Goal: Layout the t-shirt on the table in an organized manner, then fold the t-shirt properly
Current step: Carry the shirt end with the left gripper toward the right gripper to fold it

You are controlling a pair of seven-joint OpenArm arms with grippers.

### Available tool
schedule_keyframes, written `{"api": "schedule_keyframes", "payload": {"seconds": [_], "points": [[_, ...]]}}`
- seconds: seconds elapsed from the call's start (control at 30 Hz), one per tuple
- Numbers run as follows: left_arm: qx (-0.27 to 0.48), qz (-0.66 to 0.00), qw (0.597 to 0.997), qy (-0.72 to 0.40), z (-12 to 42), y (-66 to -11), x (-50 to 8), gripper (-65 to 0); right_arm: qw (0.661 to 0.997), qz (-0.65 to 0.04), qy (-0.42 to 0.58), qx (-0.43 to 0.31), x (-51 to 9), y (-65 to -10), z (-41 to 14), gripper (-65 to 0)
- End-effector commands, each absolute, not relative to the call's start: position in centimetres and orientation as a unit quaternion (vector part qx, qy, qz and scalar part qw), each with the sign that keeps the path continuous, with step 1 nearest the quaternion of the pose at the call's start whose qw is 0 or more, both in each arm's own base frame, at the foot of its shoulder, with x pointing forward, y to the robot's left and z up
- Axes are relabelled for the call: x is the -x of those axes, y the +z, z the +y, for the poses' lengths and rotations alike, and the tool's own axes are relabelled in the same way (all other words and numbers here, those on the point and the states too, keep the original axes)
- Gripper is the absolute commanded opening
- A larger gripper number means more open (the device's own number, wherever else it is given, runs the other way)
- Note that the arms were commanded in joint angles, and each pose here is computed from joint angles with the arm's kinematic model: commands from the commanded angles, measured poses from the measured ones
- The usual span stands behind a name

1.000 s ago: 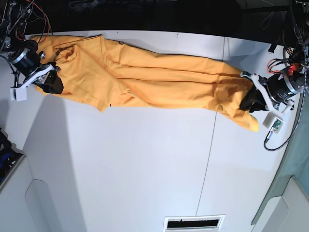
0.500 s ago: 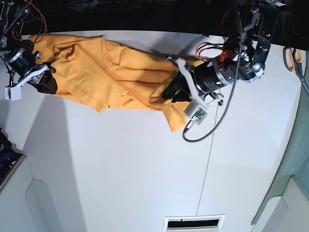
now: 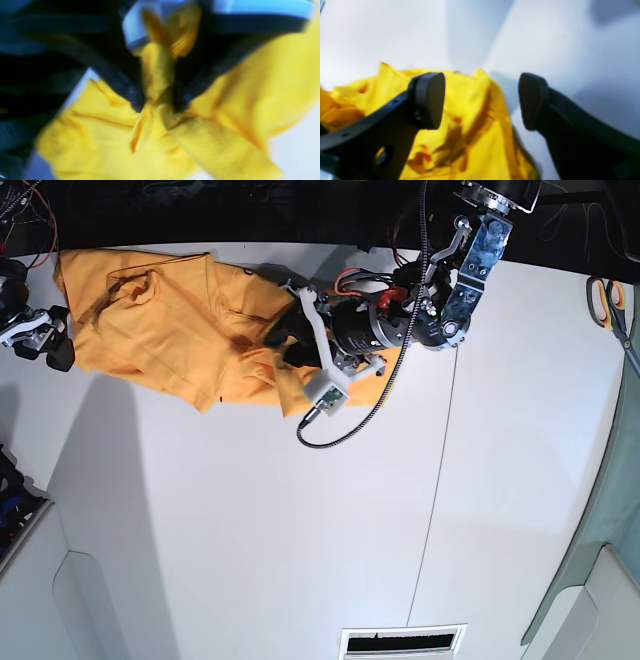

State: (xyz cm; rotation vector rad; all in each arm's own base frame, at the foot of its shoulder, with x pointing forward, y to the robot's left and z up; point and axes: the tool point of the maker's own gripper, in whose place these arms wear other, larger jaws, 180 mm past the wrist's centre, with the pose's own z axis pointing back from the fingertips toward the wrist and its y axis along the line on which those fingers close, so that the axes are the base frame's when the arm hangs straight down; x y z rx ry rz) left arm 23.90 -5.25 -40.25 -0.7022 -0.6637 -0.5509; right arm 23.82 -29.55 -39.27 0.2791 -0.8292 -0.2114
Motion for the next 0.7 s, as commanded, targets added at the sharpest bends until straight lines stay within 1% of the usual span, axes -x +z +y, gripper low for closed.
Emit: {"api": "schedule_keyframes", "payload": {"seconds": [0.0,0.1,0.2,0.37,0.5,0.67], "points": [[0.357,-0.332,0.828,-0.274,-6.6,-38.7,-24.1,-32.5,0.897,-0.412,-0.099,-0.129,-24.3,-38.6,-30.6,-20.3],[0.366,-0.323,0.821,-0.297,-7.9,-38.7,-23.0,-32.0,0.906,-0.384,-0.119,-0.133,-23.2,-40.5,-31.7,-20.3],[0.369,-0.325,0.814,-0.309,-8.5,-38.3,-23.1,-32.0,0.906,-0.364,-0.146,-0.161,-22.2,-42.0,-31.7,-20.3],[0.364,-0.341,0.807,-0.317,-8.7,-37.3,-24.5,-32.1,0.910,-0.325,-0.153,-0.208,-21.2,-44.2,-28.9,-20.3],[0.370,-0.345,0.803,-0.315,-8.8,-36.8,-24.9,-32.1,0.911,-0.307,-0.136,-0.240,-21.2,-45.1,-25.9,-20.3],[0.388,-0.353,0.791,-0.315,-9.4,-35.4,-24.8,-32.1,0.915,-0.291,-0.114,-0.255,-21.1,-45.7,-24.0,-20.5]]}}
